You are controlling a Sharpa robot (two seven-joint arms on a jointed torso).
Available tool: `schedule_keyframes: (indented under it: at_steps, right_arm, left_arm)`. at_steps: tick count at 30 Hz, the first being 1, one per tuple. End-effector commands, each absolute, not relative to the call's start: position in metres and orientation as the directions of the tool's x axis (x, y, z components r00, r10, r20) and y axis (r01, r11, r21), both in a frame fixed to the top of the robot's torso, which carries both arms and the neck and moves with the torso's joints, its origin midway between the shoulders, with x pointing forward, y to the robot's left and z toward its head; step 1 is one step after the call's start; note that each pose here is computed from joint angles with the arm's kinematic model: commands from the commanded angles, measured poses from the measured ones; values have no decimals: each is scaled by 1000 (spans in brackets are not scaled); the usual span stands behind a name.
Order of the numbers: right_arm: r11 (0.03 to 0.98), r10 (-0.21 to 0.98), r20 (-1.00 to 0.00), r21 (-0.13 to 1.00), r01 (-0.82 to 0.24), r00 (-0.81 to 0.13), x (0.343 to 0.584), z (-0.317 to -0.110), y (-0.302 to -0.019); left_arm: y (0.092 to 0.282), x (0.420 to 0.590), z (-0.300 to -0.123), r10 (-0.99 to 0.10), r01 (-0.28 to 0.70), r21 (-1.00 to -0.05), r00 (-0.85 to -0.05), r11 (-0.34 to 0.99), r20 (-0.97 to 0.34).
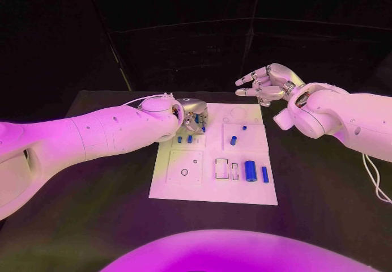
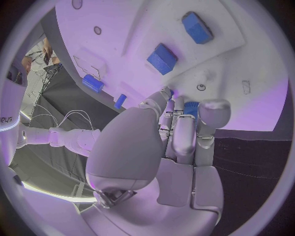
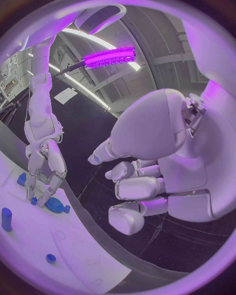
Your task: Assemble the parts on the task board
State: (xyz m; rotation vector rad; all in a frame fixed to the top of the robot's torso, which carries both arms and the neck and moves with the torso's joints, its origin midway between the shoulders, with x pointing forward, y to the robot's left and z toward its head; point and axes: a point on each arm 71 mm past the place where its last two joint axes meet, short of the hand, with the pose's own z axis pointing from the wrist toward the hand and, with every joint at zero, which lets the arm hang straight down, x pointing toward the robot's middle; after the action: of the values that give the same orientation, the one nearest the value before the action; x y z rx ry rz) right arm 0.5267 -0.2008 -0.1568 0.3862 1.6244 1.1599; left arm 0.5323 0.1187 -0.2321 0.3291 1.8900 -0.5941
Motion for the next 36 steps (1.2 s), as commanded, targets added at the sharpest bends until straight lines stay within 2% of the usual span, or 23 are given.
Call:
schedule_keyframes:
  at_steps: [1, 25, 36]
  right_arm:
    - [469, 729, -555, 831, -298, -400, 527, -155, -199]
    - [468, 728, -554, 832, -298, -403, 526, -155, -199]
    - [467, 728, -554, 832, -299, -404, 526, -155, -198]
  left_arm:
    - [117, 531, -235, -24, 493, -239, -404, 837, -915]
    - [115, 531, -238, -1, 477, -228, -430, 849, -903]
    - [114, 531, -236, -22, 478, -232, -406, 847, -914]
